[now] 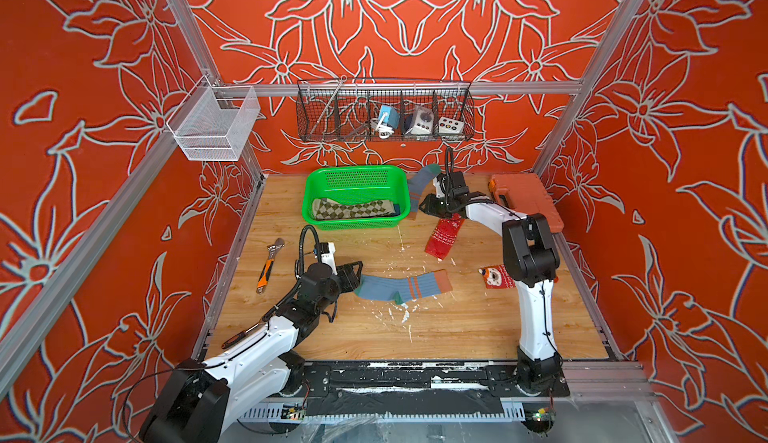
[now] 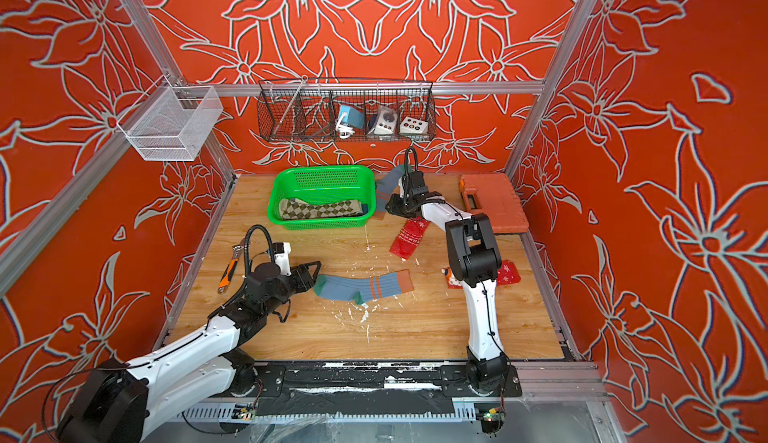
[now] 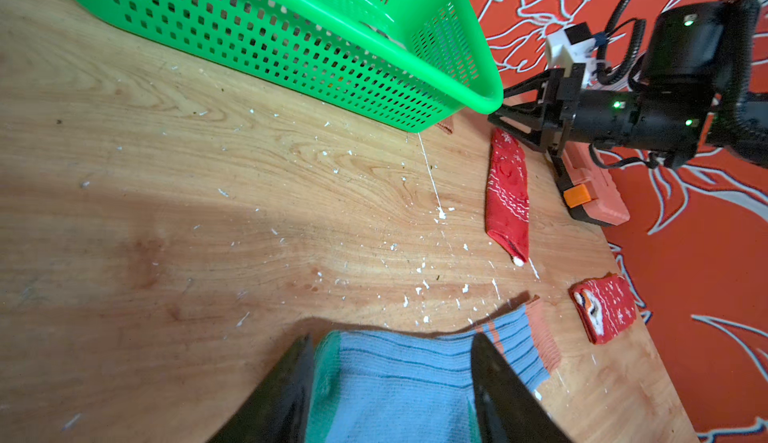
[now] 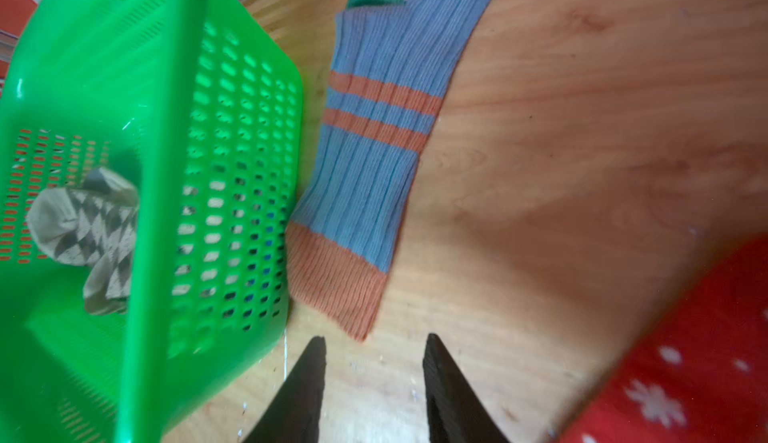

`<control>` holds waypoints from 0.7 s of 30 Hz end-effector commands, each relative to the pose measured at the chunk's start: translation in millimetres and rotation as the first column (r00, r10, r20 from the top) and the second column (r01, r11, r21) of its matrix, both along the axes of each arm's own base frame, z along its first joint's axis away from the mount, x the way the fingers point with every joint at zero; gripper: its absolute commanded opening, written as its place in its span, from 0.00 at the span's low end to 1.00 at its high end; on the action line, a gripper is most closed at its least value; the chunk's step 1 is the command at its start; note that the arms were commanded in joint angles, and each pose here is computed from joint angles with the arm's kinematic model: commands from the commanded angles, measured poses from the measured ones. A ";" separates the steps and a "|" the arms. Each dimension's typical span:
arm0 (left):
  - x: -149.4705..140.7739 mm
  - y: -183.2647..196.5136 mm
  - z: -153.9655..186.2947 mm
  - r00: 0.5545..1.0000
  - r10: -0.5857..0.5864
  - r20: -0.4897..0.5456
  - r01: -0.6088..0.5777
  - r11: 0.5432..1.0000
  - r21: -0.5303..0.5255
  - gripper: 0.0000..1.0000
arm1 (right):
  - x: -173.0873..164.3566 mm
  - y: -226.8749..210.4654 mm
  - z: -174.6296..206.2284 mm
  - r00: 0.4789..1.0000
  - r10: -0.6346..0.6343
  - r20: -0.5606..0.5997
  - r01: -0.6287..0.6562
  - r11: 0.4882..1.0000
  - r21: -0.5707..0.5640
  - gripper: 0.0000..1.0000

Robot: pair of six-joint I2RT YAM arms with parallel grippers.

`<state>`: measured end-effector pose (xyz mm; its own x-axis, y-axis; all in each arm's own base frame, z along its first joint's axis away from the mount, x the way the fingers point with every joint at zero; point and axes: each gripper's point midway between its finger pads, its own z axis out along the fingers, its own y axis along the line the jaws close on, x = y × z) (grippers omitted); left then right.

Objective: Place the socks together as a pair
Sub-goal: Pick up the sock from the center of the board.

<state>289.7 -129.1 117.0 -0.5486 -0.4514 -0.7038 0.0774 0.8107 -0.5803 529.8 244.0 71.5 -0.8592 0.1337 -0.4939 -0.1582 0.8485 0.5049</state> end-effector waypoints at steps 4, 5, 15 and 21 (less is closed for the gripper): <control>1.1 4.1 3.5 0.999 0.016 0.031 -0.016 1.000 -0.001 0.58 | 2.0 24.5 -14.3 0.999 0.030 -0.044 -0.033 0.998 -0.062 0.39; 1.3 4.4 3.7 0.999 0.017 0.033 -0.017 1.000 -0.002 0.58 | 1.6 27.1 -16.7 0.998 0.035 -0.050 -0.038 0.997 -0.071 0.38; 1.5 4.7 3.1 0.999 0.021 0.032 -0.020 1.000 -0.004 0.58 | -1.4 22.9 -37.0 0.995 0.022 -0.101 -0.038 0.988 -0.152 0.29; 1.2 4.9 2.6 0.999 0.021 0.031 -0.021 1.000 -0.005 0.57 | -5.5 16.8 -47.4 0.991 0.015 -0.132 -0.041 0.979 -0.199 0.29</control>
<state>289.6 -127.9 117.3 -0.5382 -0.4560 -0.7088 0.0794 0.8098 -0.5813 527.3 270.7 36.2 -0.9070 0.0351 -0.4197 -0.1483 0.9060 0.3964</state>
